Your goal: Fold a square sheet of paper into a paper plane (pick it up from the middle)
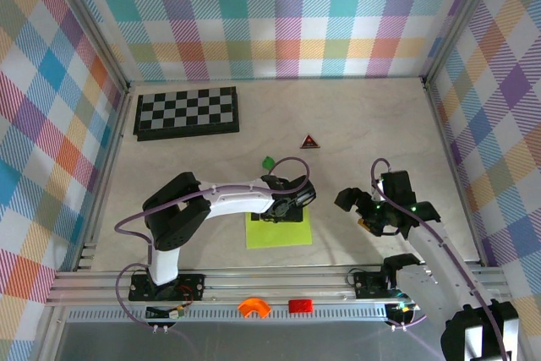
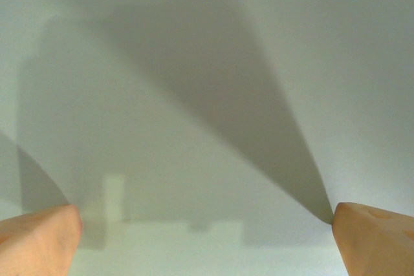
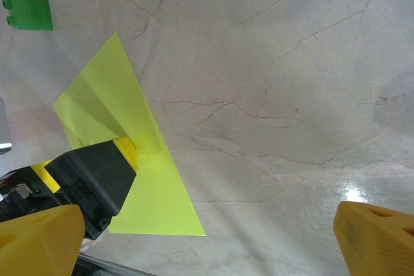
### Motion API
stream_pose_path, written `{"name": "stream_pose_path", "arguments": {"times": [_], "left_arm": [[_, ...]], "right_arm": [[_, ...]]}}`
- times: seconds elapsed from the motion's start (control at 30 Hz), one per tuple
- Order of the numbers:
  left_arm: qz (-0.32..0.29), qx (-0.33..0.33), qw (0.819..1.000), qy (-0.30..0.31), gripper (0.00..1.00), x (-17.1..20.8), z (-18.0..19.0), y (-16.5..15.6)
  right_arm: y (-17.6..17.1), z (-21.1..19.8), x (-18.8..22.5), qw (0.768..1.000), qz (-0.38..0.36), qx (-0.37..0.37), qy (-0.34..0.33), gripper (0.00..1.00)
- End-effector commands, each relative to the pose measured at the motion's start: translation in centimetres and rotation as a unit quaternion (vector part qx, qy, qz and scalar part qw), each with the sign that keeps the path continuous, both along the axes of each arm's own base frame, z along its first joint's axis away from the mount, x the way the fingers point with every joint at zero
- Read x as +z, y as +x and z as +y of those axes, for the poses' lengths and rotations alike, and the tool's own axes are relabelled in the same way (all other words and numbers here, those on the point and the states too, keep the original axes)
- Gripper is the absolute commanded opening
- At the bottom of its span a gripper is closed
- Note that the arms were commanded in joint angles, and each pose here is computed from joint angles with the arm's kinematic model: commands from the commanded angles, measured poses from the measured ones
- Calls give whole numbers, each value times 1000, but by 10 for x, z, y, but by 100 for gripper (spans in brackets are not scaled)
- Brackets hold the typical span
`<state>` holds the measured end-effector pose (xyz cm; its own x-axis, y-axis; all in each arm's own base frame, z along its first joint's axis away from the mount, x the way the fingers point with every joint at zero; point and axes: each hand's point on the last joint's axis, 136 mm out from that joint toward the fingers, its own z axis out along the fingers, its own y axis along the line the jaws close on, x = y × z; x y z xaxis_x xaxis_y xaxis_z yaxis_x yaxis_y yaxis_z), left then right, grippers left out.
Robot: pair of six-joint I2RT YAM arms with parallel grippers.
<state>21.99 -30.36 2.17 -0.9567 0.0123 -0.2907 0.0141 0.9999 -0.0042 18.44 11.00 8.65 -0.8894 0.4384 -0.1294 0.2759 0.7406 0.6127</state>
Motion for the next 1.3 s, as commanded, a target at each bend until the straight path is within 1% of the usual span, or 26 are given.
{"name": "stream_pose_path", "arguments": {"times": [0.0,0.13,0.27,0.5,0.63,0.77,0.9,1.07,1.13,1.17,1.23,1.27], "left_arm": [[16,-6,1000,20,100,10,3,-6],[18,0,1000,2,100,5,-3,-6],[39,1,999,-8,100,-6,-8,-13],[61,12,998,24,100,-30,5,-23],[78,11,996,46,98,-48,17,-34],[84,18,995,45,96,-56,26,-41],[80,15,996,40,95,-53,25,-40],[63,8,998,22,87,-43,18,-34],[54,4,998,11,78,-37,14,-30],[49,3,999,5,76,-34,11,-29],[40,-1,999,-8,65,-30,7,-26],[36,-4,999,-18,62,-28,3,-25]], "right_arm": [[0,1,5,1000,-4,-2,7,99],[-2,2,4,1000,-1,-2,14,99],[-5,1,2,1000,-1,-3,12,99],[-6,1,-1,1000,1,-3,11,99],[-8,-1,-3,1000,4,-3,6,99],[-7,-2,-3,1000,2,-2,1,99],[-6,-2,-3,1000,3,-4,0,99],[-5,-2,-2,1000,6,-7,1,99],[-5,-3,0,1000,5,-10,0,99],[-5,-4,1,1000,4,-10,-1,99],[-5,-4,5,1000,1,-12,-3,99],[-4,-4,8,1000,-1,-13,-3,99]]}}
